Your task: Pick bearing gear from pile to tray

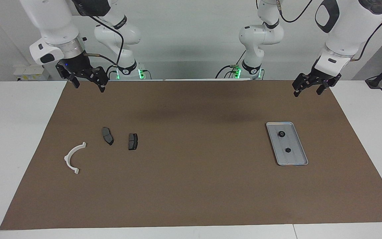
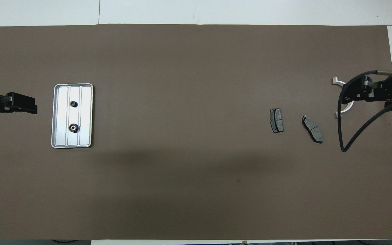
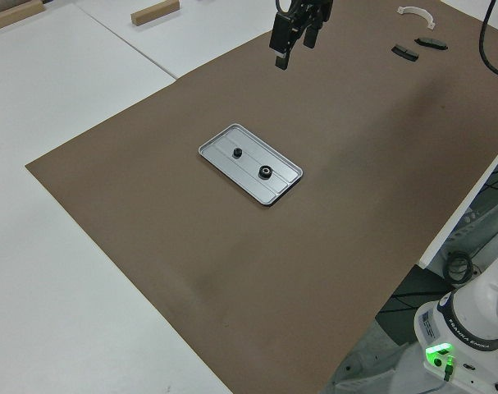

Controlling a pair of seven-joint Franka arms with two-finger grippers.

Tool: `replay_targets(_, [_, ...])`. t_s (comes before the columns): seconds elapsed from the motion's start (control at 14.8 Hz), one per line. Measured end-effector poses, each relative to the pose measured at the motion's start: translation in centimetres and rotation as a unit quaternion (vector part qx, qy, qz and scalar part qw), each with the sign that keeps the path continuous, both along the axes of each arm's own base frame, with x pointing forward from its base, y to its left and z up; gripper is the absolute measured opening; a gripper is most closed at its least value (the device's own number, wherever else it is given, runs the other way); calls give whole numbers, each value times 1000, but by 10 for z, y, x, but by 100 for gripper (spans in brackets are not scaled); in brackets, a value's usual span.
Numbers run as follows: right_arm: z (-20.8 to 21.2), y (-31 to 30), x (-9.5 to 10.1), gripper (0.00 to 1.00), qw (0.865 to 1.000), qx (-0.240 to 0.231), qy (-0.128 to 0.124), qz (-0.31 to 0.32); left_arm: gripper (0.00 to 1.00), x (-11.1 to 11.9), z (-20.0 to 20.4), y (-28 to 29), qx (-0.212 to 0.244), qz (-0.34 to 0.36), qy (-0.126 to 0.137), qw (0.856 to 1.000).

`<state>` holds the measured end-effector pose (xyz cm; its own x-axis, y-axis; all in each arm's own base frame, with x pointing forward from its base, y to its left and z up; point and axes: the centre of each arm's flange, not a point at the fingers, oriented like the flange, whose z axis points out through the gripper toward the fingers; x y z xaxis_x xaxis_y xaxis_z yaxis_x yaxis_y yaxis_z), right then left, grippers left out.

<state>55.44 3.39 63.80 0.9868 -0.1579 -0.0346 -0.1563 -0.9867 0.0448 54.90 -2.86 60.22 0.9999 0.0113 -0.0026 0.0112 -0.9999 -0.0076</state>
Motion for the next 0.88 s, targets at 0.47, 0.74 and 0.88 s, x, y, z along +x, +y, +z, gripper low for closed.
replay_targets(0.47, [0,-1,0,100,999,-1,1,43,100,1,0,-10,-2,-12,1,1000])
replay_targets(0.74, [1,0,2,100,999,0,-6,43,100,1,1,-12,-3,-16,1,1000])
replay_targets(0.88, [3,0,3,100,999,0,-13,40,100,1,1,-14,-3,-23,1,1000])
